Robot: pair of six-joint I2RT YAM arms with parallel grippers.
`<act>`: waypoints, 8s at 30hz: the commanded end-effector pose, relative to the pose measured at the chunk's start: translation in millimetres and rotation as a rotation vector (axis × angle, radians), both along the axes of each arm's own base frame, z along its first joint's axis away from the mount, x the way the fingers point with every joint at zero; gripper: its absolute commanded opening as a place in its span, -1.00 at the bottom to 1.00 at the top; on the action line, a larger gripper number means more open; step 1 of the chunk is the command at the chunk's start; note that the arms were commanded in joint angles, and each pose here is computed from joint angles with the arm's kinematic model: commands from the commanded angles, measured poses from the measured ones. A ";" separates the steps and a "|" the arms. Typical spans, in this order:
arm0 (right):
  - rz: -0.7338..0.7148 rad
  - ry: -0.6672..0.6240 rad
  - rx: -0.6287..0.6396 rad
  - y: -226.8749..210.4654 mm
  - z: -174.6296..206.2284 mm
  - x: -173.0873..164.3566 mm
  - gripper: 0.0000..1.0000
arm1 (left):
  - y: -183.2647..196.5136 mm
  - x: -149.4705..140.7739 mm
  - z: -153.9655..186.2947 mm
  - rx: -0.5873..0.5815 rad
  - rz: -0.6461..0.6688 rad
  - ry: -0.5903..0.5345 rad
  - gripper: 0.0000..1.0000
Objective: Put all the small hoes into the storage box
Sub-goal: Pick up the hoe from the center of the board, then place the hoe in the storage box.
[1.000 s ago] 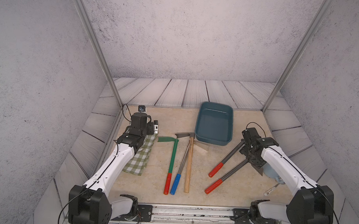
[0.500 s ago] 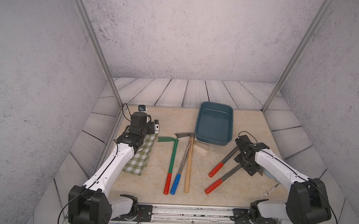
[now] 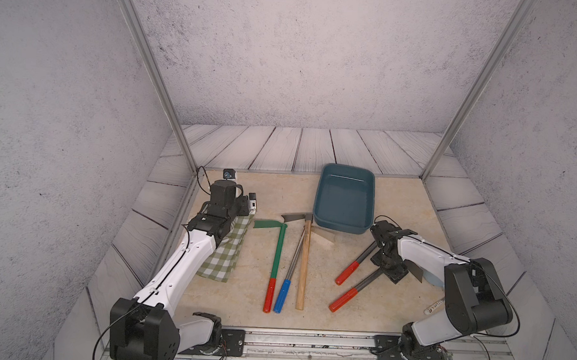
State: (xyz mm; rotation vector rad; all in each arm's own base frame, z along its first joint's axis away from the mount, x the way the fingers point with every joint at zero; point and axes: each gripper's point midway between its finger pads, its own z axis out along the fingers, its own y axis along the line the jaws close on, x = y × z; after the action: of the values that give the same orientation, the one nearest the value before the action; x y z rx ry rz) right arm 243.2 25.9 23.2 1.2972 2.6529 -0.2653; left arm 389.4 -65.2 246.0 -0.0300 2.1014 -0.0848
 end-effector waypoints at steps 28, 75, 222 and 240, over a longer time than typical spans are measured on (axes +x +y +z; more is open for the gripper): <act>-0.002 0.005 -0.017 1.1 -7.0 0.0 -0.44 | 11.3 4.1 5.1 -0.032 0.029 -0.007 0.99; 0.666 -0.386 -0.138 54.6 179.3 138.7 -1.00 | 0.4 10.1 -12.2 -0.063 -0.022 0.057 0.99; 1.012 -0.019 0.014 120.4 108.5 205.5 0.40 | -6.2 16.8 -35.2 -0.069 -0.048 0.130 0.99; 0.998 0.067 0.029 115.5 81.9 186.1 -0.05 | -7.5 16.7 -34.9 -0.076 -0.052 0.130 0.99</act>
State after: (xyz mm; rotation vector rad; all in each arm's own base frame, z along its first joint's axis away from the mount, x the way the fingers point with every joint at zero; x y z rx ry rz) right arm 435.1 140.7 110.5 -0.1274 2.9334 -0.0975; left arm 401.5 -74.9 202.2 -0.0166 2.2490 -0.1952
